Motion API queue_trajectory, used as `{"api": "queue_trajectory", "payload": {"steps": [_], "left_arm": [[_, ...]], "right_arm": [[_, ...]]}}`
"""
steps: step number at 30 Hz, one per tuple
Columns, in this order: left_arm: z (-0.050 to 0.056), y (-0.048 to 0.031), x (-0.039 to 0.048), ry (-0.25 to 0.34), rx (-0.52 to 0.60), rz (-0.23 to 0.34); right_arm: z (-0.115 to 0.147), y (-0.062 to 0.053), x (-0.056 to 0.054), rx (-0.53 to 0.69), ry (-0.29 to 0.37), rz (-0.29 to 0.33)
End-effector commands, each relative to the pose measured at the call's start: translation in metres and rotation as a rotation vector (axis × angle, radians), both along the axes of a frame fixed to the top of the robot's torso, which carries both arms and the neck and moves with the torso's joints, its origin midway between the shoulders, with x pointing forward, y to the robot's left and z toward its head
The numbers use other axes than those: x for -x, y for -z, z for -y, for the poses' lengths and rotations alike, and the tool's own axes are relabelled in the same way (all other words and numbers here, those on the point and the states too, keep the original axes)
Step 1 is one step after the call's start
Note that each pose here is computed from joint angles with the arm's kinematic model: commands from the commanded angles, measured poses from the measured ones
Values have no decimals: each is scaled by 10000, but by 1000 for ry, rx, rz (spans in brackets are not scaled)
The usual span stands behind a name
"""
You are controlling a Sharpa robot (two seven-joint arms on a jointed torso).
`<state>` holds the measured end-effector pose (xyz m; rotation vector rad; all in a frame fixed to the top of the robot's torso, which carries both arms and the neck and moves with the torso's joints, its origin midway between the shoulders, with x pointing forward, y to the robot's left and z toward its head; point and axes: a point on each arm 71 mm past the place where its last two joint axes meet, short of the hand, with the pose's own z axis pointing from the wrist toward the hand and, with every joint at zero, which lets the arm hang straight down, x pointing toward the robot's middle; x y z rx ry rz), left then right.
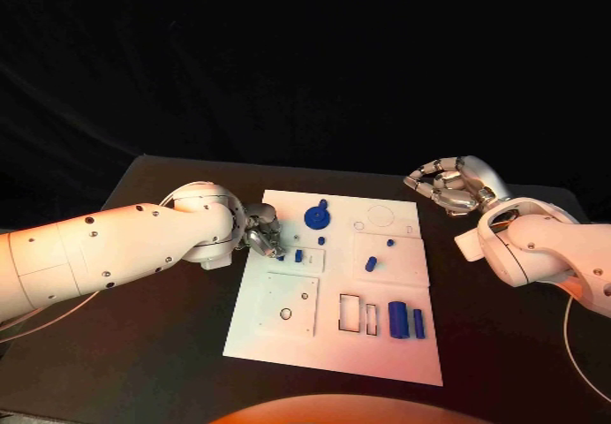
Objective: Assemble the parts on the task board
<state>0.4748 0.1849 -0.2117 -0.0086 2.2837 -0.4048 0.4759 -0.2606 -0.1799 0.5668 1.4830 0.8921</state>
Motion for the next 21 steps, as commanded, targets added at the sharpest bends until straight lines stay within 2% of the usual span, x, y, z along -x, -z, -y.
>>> {"api": "queue_trajectory", "payload": {"steps": [1, 21], "left_arm": [[15, 32, 19, 13, -11, -20], [30, 66, 15, 44, -29, -73]], "right_arm": [[-15, 8, 6, 6, -16, -4], [-16, 16, 11, 7, -16, -6]]}}
